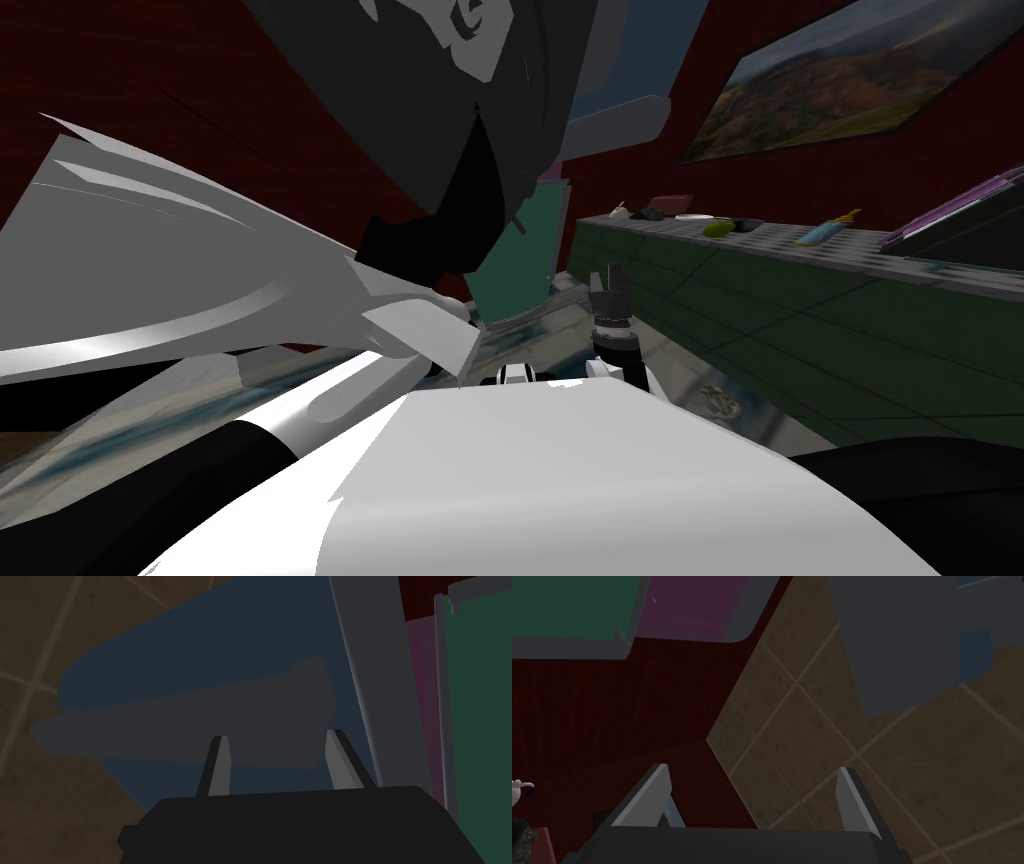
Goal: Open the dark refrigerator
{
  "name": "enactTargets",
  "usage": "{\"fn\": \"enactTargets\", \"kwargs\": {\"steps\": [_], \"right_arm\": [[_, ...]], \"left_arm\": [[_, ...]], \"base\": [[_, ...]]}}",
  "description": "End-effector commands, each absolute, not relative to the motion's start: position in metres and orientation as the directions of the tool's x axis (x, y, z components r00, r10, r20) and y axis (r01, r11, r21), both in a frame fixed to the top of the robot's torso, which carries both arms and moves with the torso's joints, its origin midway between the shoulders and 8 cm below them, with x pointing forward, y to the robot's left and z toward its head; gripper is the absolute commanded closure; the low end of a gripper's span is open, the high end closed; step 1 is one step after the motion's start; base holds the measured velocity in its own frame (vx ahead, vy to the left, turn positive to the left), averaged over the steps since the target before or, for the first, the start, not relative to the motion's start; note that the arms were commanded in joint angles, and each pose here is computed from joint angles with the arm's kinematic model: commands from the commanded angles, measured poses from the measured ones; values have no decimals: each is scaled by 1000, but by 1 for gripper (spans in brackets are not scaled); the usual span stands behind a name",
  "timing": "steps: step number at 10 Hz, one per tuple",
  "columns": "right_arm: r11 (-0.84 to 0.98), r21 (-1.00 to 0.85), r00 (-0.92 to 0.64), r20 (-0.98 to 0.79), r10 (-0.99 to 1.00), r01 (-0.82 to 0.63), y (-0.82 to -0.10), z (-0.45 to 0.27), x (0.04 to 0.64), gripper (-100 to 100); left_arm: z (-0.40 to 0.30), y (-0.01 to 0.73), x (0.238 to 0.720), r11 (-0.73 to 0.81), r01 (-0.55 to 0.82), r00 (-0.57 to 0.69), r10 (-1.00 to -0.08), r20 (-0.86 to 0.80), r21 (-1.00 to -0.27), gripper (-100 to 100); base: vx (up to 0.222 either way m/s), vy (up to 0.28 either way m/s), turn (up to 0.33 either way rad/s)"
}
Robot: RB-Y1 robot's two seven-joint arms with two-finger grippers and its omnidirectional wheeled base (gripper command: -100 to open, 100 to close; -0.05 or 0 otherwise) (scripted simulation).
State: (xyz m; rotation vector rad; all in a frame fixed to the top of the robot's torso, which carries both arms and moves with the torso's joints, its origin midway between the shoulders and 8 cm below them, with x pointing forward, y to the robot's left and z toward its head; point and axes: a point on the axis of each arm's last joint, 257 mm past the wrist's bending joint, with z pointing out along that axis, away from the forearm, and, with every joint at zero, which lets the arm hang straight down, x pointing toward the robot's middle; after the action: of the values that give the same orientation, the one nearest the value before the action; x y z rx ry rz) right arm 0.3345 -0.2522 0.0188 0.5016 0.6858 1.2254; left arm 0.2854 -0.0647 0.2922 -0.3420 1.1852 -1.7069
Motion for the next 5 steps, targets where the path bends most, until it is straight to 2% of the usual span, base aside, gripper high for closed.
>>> {"fn": "enactTargets", "kwargs": {"steps": [1, 5], "right_arm": [[274, 683, 184, -204, 962, -677, -252, 19, 335, 0], [274, 683, 184, -204, 962, -677, -252, 19, 334, 0]], "left_arm": [[299, -71, 290, -31, 564, -472, -832, -292, -825, -100], [304, -76, 296, -24, 565, -467, -834, -295, -824, -100]], "base": [[-49, 49, -45], [-18, 3, -12]]}}
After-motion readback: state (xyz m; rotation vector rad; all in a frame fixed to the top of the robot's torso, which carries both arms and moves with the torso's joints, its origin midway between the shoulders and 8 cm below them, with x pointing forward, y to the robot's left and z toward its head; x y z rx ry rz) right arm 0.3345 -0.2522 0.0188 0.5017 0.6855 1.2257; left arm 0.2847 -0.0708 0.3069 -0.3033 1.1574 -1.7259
